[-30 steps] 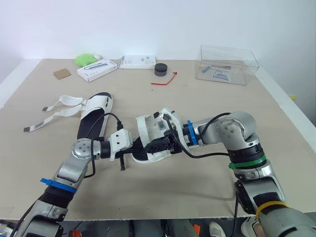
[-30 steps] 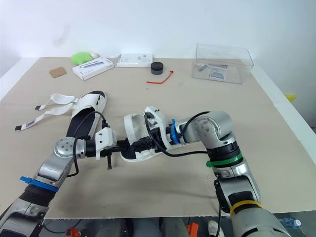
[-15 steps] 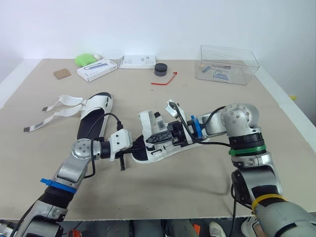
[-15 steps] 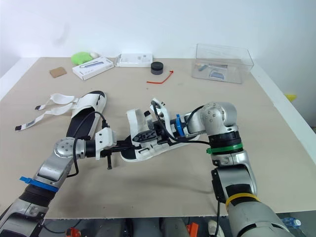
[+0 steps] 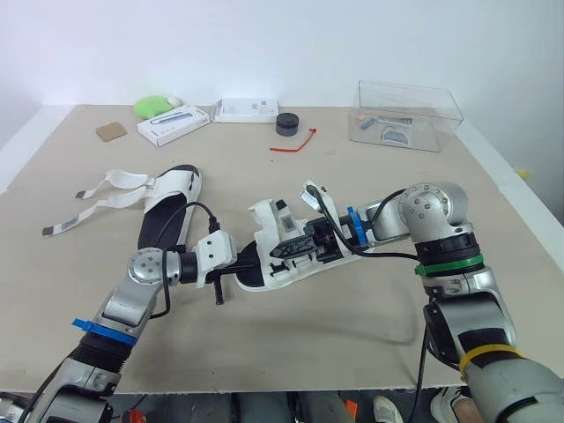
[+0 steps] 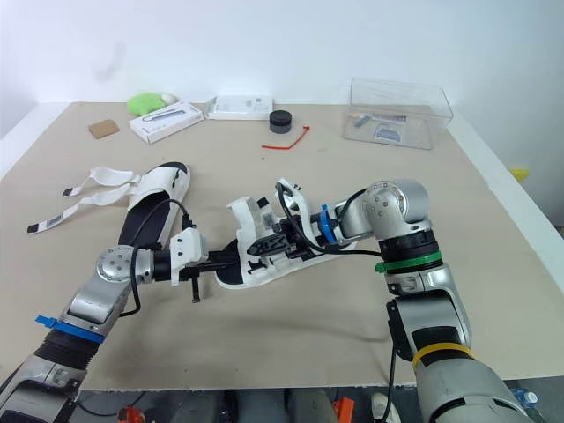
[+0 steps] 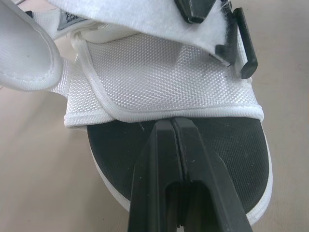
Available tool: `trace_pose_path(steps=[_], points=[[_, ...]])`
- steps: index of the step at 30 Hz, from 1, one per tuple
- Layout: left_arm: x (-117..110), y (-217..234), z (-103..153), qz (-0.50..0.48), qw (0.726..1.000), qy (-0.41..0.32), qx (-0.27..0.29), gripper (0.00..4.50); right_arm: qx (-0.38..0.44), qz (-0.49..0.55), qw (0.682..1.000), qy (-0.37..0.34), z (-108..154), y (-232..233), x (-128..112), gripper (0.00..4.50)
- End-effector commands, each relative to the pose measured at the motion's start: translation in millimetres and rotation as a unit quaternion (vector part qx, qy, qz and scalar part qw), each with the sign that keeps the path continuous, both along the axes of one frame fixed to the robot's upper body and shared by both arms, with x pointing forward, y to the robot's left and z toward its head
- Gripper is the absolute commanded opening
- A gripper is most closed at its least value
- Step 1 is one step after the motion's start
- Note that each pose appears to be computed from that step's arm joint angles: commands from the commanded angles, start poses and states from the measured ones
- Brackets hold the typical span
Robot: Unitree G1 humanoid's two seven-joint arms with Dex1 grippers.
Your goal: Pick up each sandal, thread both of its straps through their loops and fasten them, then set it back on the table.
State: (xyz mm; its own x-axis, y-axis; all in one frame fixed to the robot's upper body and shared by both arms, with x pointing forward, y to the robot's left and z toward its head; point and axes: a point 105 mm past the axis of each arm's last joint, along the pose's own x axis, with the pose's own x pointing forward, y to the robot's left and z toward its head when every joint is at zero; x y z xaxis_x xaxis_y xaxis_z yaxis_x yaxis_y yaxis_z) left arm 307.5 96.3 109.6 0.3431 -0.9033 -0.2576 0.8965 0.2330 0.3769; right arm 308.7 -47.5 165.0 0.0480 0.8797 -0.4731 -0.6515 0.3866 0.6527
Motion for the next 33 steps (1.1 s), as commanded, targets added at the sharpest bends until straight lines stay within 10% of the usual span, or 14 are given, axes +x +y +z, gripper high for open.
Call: trace_pose_path(steps=[1,33], points=[[-5,0,-11,-0.004,1.0,0.017,0.014,0.0,0.016,0.008,1.0,0.004,9,-1,-2,0.13],[-4,3,-13,-0.002,1.0,0.016,0.021,0.0,0.05,-0.041,0.994,0.09,11,-1,7,0.13]])
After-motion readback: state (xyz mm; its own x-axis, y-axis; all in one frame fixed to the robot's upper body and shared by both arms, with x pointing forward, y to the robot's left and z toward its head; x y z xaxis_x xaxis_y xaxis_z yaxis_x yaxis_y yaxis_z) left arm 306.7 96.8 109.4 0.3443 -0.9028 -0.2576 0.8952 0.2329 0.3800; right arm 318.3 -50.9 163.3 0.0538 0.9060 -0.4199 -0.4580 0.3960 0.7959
